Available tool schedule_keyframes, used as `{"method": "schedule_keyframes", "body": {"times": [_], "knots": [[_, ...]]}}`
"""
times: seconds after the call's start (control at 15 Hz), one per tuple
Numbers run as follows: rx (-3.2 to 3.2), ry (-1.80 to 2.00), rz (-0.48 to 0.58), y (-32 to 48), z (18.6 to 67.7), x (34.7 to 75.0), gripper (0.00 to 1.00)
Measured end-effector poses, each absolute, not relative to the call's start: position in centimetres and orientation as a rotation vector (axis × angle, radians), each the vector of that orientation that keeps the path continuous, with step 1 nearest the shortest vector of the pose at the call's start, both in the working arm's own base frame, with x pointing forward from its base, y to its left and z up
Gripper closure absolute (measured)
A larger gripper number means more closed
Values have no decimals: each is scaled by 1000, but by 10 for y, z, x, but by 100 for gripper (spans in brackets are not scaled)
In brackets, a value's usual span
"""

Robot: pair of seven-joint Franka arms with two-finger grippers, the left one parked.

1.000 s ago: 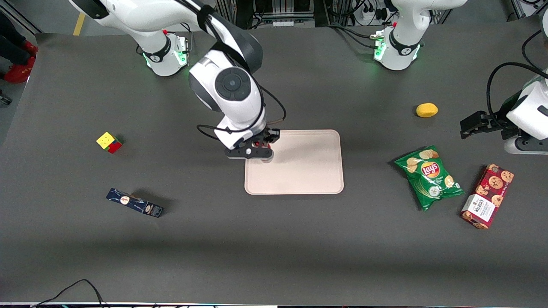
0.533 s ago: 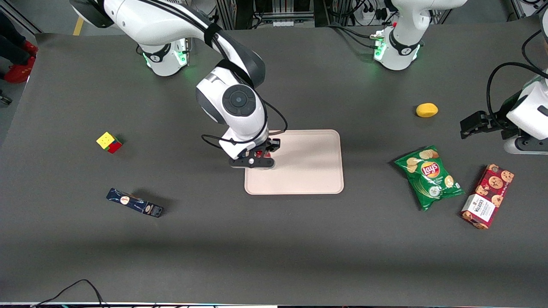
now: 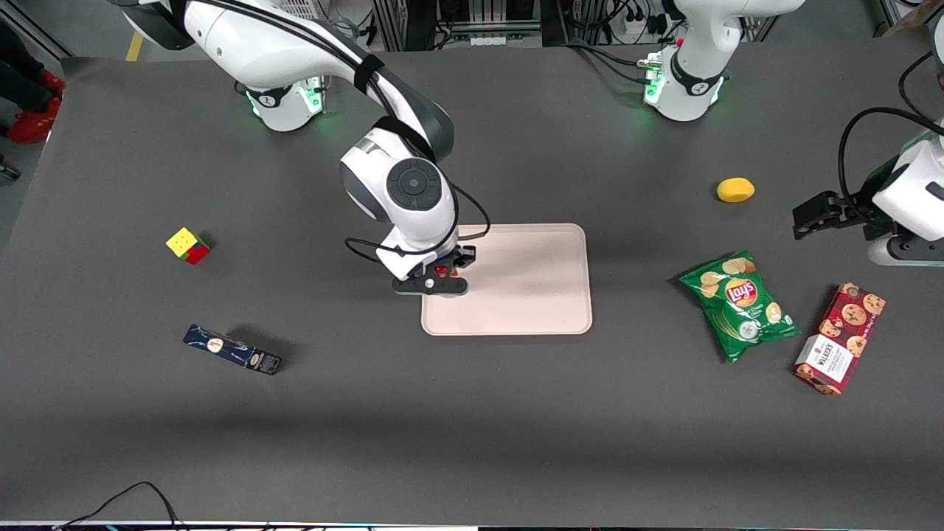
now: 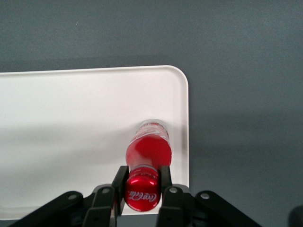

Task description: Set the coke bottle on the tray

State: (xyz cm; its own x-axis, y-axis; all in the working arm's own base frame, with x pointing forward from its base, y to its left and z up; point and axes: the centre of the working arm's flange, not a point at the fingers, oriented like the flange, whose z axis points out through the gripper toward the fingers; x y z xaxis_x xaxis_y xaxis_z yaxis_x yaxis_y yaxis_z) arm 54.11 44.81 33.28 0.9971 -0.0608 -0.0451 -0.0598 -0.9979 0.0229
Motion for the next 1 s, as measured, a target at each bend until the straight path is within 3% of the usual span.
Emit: {"method": "schedule_keyframes", "body": {"times": [0.27,0.4,0.73,0.8,1.0], "knots": [[3124,-97,-63,448,332,542,68],[3130,-99,-56,448,333,543,54],[3137,-126,-40,442,338,549,6],[3142,-146,-26,436,345,555,0],[3164,-224,22,400,389,577,0]]}}
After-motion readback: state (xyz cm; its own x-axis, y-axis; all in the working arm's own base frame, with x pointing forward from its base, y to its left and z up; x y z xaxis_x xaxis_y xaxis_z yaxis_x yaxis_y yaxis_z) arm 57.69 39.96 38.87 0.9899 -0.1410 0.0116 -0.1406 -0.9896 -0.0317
